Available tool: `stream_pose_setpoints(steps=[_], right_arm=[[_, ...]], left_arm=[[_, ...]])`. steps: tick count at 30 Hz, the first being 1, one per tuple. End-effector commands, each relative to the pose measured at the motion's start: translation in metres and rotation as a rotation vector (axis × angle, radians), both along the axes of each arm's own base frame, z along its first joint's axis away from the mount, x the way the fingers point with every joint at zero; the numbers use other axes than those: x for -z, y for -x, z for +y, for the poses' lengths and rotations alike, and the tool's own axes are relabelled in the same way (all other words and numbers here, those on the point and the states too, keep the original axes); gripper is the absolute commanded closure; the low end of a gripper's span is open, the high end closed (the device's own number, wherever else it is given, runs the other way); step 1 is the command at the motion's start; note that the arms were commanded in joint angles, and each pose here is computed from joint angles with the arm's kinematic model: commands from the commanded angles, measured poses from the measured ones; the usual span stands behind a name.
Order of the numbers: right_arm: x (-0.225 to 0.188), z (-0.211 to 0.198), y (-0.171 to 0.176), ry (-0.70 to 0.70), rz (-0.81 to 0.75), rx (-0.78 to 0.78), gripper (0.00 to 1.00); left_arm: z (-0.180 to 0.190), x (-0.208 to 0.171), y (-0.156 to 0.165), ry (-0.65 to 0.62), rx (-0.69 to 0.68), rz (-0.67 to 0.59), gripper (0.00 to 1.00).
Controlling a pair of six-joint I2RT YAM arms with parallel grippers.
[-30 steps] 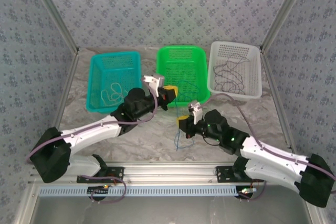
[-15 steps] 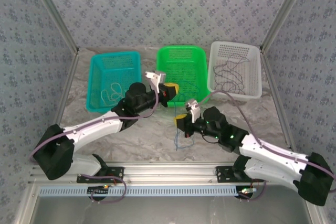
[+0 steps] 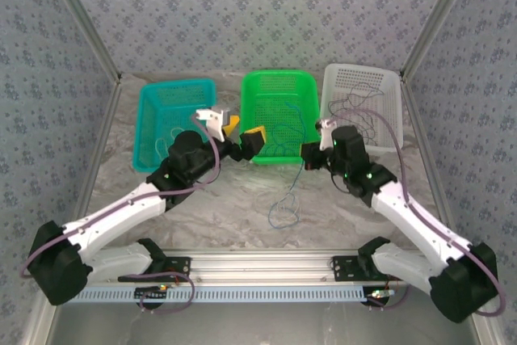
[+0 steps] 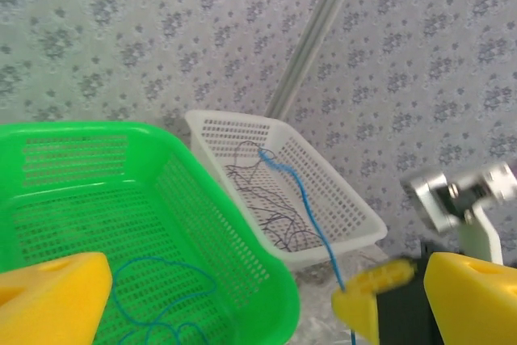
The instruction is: Untangle the cables
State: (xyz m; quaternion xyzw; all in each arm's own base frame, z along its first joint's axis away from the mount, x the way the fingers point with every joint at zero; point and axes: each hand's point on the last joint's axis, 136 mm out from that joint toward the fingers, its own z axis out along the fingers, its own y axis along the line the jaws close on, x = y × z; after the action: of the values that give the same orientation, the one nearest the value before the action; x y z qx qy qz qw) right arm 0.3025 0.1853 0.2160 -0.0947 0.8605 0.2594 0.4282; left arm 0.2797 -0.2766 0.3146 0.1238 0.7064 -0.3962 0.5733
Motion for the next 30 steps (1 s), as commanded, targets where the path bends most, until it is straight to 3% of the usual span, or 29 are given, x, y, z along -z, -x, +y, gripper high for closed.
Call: stream_pose_setpoints(steps=[1,5,11,21,22,25,30], right_arm=[[-0.009,0.001,-0.029,0.018,0.027,-0.035,1.0],[0.012,-0.002,-0.079,0.062,0.132,-0.012,1.0],[0.04,0.012,-0.128,0.12,0.222,-0.021,1.0],[0.072,0.011,-0.155,0.178,0.293,0.039,0.88],[0.07,0.011,-0.155,0.173,0.289,0.044,0.84],[0.058,0.014,-0.153,0.161,0.266,0.039,0.56],[0.039,0.014,-0.146,0.18,0.217,0.034,0.35]], left_arm=[[0.018,0.028,0.0,-0.085,-0.068,0.043,0.01],[0.027,0.064,0.008,-0.151,-0.077,0.133,0.01],[0.038,0.119,0.021,-0.206,-0.08,0.268,0.01],[0.04,0.17,0.039,-0.265,-0.048,0.419,0.07],[0.038,0.174,0.04,-0.275,-0.036,0.431,0.08],[0.028,0.185,0.046,-0.311,0.0,0.459,0.09],[0.009,0.202,0.052,-0.386,0.063,0.494,0.14]])
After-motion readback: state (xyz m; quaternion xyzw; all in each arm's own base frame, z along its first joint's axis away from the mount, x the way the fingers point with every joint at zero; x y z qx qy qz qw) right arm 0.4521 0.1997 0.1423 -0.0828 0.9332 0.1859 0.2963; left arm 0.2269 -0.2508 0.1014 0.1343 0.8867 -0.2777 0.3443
